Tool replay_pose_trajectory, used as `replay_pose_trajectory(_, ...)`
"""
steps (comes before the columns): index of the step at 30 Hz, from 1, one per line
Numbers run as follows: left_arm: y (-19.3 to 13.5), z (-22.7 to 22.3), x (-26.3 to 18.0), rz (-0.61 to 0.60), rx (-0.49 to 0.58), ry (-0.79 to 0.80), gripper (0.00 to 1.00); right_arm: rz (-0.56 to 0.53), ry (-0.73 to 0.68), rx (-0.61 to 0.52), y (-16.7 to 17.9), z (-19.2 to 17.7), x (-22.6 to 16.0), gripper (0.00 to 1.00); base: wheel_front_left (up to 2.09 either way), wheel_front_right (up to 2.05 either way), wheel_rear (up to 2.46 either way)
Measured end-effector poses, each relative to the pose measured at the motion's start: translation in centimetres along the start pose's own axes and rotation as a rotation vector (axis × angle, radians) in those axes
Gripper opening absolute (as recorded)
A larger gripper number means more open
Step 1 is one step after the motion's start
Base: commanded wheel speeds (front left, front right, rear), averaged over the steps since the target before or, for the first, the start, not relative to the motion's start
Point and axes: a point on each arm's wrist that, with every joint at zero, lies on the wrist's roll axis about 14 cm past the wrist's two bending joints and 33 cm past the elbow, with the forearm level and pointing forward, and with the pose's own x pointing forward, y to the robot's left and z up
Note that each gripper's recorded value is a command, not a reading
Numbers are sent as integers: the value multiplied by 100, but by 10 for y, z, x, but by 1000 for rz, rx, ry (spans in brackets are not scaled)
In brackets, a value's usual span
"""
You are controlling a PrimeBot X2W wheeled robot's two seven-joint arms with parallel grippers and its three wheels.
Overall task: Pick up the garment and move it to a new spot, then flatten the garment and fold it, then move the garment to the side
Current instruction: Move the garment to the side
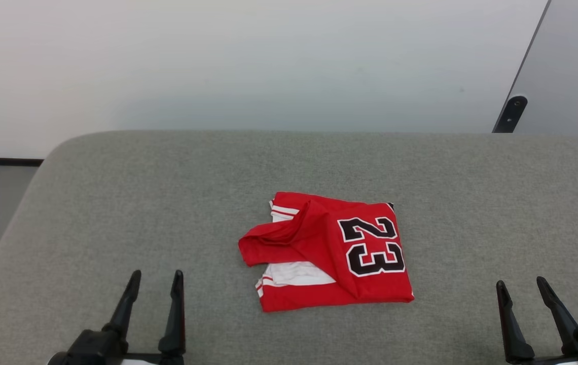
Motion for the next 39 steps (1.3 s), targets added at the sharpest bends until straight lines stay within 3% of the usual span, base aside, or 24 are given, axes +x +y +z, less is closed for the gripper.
replay_pose_trajectory(7, 2, 3, -4, 8, 1, -8, 100, 38, -2, -4, 11, 1, 4, 100, 0, 0, 0)
replay_pose_trajectory(20, 53, 19, -39, 178, 37, -44, 100, 257, 59, 15, 76, -19, 21, 100, 0, 0, 0)
replay_pose_trajectory(28, 54, 22, -54, 188, 44, -46, 100, 384, 149, -61, 85, -38, 47, 100, 0, 0, 0)
replay_pose_trajectory(34, 55, 25, -59, 196, 35, -53, 100, 405, 256, -84, 83, -45, 80, 100, 0, 0, 0)
replay_pose_trajectory(39, 54, 21, -62, 202, 28, -39, 100, 419, 427, -83, 86, -63, 101, 100, 0, 0, 0)
